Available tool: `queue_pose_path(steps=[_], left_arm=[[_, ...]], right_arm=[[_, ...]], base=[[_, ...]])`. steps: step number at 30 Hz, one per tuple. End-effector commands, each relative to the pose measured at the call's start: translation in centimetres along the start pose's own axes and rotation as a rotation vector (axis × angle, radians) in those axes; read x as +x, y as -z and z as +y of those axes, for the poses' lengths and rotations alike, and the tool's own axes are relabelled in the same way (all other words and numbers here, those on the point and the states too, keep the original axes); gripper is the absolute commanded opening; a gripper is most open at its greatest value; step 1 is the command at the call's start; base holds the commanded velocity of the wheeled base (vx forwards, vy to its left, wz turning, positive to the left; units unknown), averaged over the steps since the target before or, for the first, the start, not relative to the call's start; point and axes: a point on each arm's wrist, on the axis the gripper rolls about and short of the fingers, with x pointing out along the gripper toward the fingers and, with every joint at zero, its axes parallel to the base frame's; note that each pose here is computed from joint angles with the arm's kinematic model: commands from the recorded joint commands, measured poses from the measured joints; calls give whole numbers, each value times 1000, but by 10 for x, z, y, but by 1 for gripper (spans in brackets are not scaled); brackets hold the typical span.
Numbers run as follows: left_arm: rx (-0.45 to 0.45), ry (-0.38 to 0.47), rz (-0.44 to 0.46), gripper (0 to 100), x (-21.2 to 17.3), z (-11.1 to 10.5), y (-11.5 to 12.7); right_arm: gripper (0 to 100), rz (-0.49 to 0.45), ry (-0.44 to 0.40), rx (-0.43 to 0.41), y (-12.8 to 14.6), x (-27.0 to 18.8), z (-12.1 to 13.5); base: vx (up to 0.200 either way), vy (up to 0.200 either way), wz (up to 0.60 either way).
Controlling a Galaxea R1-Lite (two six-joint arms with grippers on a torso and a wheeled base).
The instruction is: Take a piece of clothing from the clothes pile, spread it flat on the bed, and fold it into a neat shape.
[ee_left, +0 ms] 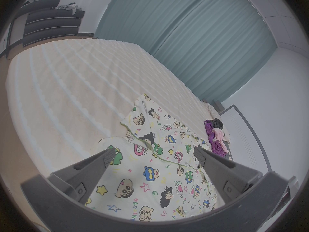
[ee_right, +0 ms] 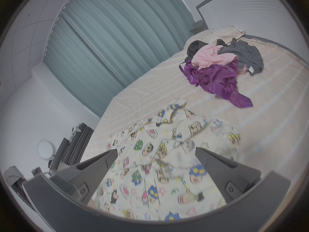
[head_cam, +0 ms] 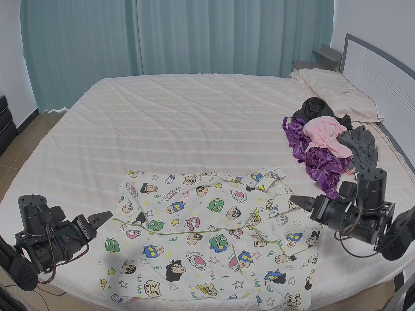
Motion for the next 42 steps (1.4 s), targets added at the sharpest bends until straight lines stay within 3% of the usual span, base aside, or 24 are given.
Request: queue_pose_path(steps=[1,13,20,29,42], left_arm=[[12,23,11,100,-7,-2,6],[2,21,28,100,-6,-2,8],[-16,39,35,100,-5,-6,10],[-33,42,34,100,-6,-7,10],[-33,34,35,100,-7,-5,11]], right_arm=[[100,20,48,10,-8,55,1],[100,53,99,56,-1,166,-5],[100,90,134,123,1,201,-4],[100,101,145,122,8,224,-8],[100,-147,-43,153,-77,252,31]], base=[[0,0,0],[0,0,0],[0,0,0],[0,0,0],[0,0,0]])
